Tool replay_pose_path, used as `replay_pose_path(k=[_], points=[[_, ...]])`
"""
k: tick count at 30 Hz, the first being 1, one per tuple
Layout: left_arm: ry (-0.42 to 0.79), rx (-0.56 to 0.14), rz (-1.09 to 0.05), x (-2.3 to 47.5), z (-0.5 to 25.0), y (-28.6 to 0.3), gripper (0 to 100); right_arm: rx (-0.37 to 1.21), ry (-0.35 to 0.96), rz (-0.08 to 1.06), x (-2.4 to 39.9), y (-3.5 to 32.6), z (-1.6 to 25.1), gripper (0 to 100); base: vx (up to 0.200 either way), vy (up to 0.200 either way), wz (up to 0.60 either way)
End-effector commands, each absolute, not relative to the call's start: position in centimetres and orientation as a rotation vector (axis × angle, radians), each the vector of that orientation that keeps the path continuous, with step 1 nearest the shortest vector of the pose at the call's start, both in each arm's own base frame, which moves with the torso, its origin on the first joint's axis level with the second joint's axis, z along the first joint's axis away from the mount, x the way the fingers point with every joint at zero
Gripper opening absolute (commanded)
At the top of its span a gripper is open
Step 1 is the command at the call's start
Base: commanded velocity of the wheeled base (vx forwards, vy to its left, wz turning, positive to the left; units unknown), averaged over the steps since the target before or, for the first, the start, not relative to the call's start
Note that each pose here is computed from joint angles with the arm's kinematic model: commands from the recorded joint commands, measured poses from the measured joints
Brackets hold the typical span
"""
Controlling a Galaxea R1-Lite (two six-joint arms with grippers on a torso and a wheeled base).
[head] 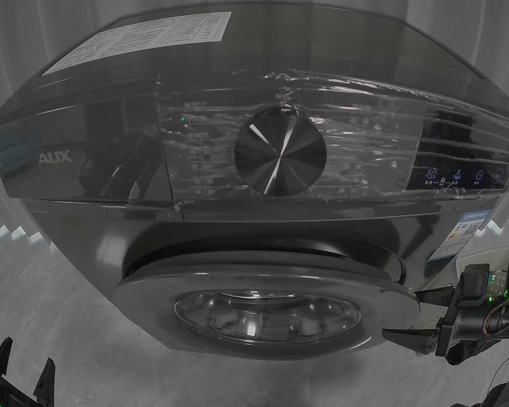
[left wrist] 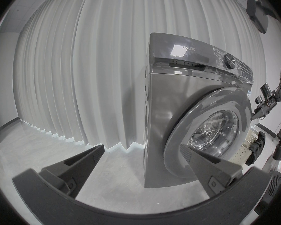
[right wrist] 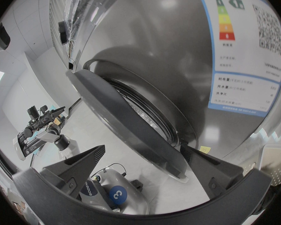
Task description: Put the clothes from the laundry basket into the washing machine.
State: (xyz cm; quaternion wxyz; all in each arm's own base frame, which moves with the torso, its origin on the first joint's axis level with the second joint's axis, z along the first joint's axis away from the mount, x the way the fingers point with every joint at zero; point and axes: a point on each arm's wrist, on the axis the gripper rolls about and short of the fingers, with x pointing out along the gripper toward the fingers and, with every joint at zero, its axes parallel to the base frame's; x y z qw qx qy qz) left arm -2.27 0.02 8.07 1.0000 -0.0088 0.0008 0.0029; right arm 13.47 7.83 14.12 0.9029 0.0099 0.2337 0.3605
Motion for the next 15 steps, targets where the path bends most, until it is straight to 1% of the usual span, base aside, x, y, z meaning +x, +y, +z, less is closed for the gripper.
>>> replay_pose_path(k=[1, 5, 11, 15], points=[[0.000, -0.017, 0.006, -2.3, 7.6, 0.0, 100, 0.018, 0.490, 0.714, 15.2, 8.5, 14.4, 100, -0.200, 0.000, 0.00], [0.000, -0.015, 0.006, -2.3, 7.6, 0.0, 100, 0.013, 0.516, 0.720, 16.1, 9.2, 14.2, 100, -0.200, 0.000, 0.00], [0.000, -0.017, 0.006, -2.3, 7.6, 0.0, 100, 0.007, 0.543, 0.734, 15.9, 9.4, 13.6, 100, 0.000, 0.000, 0.00], [0.000, -0.015, 0.006, -2.3, 7.6, 0.0, 100, 0.006, 0.493, 0.745, 13.9, 8.3, 14.1, 100, 0.000, 0.000, 0.00]])
